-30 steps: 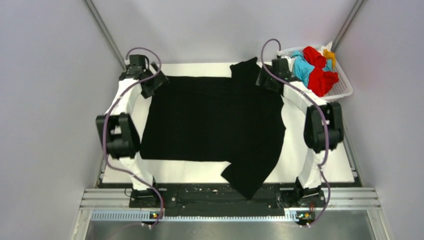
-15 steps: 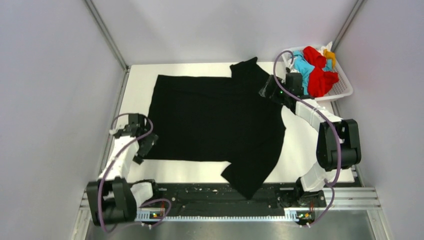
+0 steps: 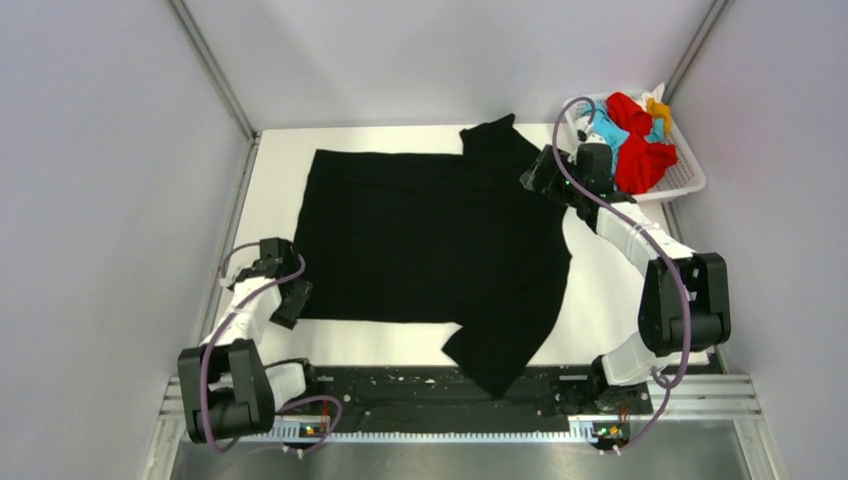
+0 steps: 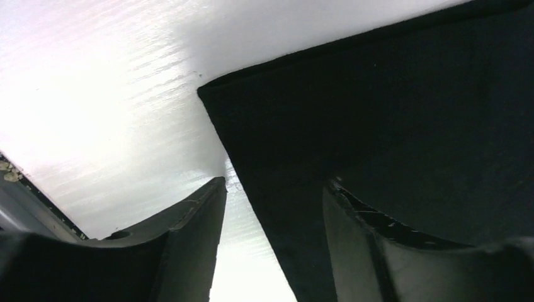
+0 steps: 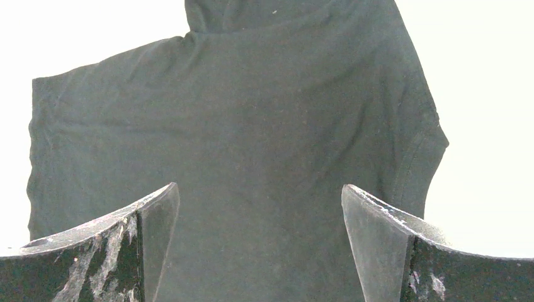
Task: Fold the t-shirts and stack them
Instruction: Flatten out the tshirt
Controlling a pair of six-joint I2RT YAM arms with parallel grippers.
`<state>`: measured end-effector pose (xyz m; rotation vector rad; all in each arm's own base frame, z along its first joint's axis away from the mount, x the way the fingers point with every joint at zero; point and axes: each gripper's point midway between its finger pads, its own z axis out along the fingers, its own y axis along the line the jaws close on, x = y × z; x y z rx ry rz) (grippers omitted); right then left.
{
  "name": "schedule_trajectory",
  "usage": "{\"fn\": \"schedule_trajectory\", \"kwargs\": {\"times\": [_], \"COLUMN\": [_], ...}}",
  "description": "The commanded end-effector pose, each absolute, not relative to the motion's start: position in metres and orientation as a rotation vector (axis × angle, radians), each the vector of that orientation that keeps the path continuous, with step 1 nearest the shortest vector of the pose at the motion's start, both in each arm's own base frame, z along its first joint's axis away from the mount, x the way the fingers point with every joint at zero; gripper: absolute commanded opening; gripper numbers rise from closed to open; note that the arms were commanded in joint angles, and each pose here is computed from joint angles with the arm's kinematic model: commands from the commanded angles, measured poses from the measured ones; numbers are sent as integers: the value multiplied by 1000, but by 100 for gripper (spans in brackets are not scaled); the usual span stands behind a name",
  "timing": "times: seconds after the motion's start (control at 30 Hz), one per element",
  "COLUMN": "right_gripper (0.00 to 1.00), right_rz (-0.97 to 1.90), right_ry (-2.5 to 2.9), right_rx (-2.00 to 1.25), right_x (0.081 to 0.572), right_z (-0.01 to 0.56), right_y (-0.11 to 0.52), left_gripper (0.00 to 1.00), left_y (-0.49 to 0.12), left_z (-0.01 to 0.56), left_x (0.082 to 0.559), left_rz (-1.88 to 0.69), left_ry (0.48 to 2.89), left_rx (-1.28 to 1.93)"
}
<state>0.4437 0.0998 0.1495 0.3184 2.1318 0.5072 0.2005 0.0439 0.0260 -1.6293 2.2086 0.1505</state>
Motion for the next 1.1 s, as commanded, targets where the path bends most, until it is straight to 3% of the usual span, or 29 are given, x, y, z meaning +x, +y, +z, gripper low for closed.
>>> {"fn": "schedule_trajectory", "kwargs": {"times": [0.0, 0.17, 0.47, 0.6, 0.73, 0.83, 0.93, 1.07], "right_gripper": [99, 99, 98, 98, 95, 90, 76, 69], "right_rz": [456, 421, 274, 166, 253, 321, 522, 476], "right_ry": [2061, 2068, 2148, 2321, 2461, 2547, 2521, 2637], "right_rx": [310, 317, 162, -110, -485, -747, -1026, -1113], "right_x": [443, 439, 409, 352, 273, 208, 152, 133], "right_z": [177, 179, 180, 151, 123, 105, 114, 101], "right_y": [91, 85, 102, 146, 195, 211, 242, 238], "left_gripper": [53, 0, 0, 0, 0, 0, 0, 0], "left_y": [39, 35, 37, 40, 41, 40, 39, 34], "left_z": [19, 13, 16, 23, 27, 28, 26, 23], "left_x": [217, 220, 215, 216, 218, 219, 218, 219], "left_rz": [72, 47, 58, 66, 55, 46, 47, 5], "left_ry": [2178, 2202, 2211, 2197, 2187, 2199, 2221, 2239], "left_rx": [-1662, -1663, -1626, -1595, -1566, -1543, -1528, -1512]}}
